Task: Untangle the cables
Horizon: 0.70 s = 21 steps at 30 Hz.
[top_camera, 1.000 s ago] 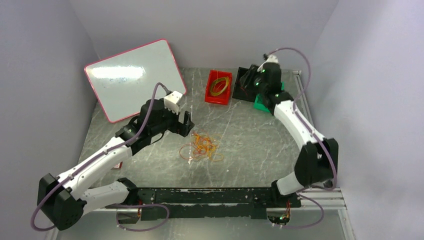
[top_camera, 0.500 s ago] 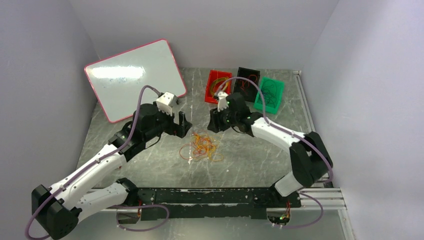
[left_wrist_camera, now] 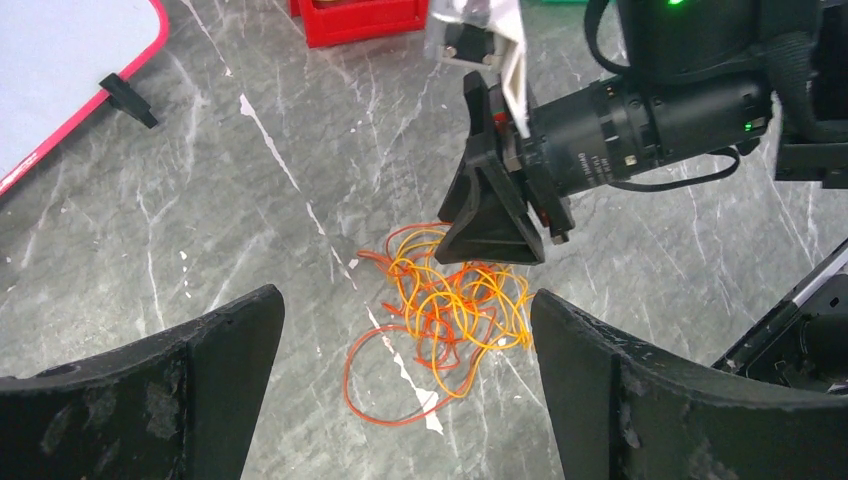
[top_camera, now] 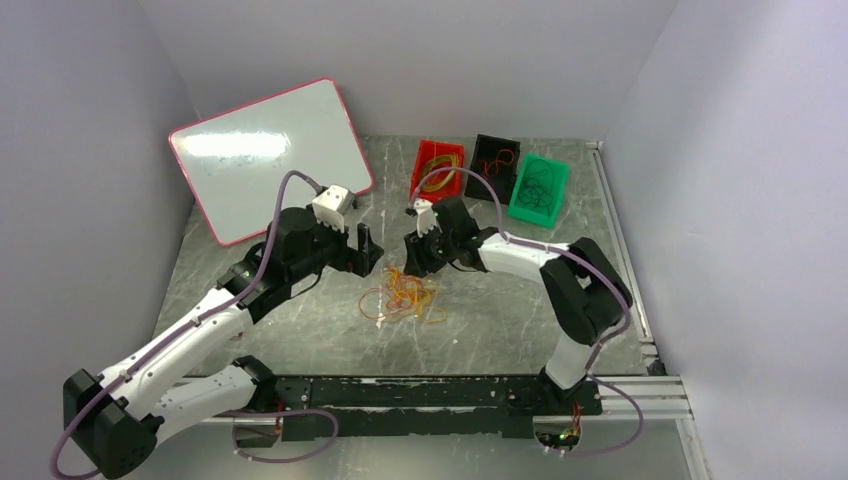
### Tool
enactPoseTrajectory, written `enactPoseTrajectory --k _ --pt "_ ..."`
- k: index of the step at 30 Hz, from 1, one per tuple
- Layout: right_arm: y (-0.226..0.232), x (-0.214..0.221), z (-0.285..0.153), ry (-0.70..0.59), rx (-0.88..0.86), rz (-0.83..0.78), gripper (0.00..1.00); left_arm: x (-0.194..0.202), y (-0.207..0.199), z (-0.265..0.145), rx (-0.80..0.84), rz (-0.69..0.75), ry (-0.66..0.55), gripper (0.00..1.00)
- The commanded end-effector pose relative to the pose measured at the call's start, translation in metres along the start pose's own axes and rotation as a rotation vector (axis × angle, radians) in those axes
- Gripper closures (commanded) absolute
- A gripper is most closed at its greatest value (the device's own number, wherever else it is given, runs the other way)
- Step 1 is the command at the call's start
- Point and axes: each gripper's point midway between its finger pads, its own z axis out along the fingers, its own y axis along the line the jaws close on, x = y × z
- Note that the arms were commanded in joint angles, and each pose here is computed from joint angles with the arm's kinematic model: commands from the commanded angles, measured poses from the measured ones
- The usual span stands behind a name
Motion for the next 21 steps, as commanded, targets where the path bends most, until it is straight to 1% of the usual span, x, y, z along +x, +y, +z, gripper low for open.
enactPoseTrajectory --k 1,5,8,10,13,17,21 --pt "-0.002 -0.024 0.010 -0.046 0.016 -0.028 0.62 -0.006 0.001 -0.005 -0.007 -0.017 -0.013 0.02" --pt "-0.001 -0.039 0.004 -0.094 0.033 -0.007 0.87 -0.005 0.000 -0.009 -0.006 -0.026 -0.016 0.02" --pt "0.008 -0.059 -0.012 -0.172 0.029 -0.015 1.00 -0.004 0.001 -0.013 -0.011 -0.031 -0.022 0.02" --pt "0.013 -0.072 -0.025 -0.211 0.039 -0.028 1.00 -0.007 0.001 -0.015 -0.012 -0.036 -0.034 0.02" --pt "0.020 -0.090 -0.046 -0.257 0.062 -0.048 1.00 -0.013 -0.002 -0.021 0.007 -0.038 -0.065 0.05" --pt "0.033 -0.111 -0.076 -0.298 0.076 -0.063 1.00 -0.029 -0.010 -0.030 0.048 -0.041 -0.139 0.00" --pt "0.052 -0.133 -0.113 -0.360 0.067 -0.062 1.00 -0.047 -0.022 -0.037 0.106 -0.023 -0.209 0.00"
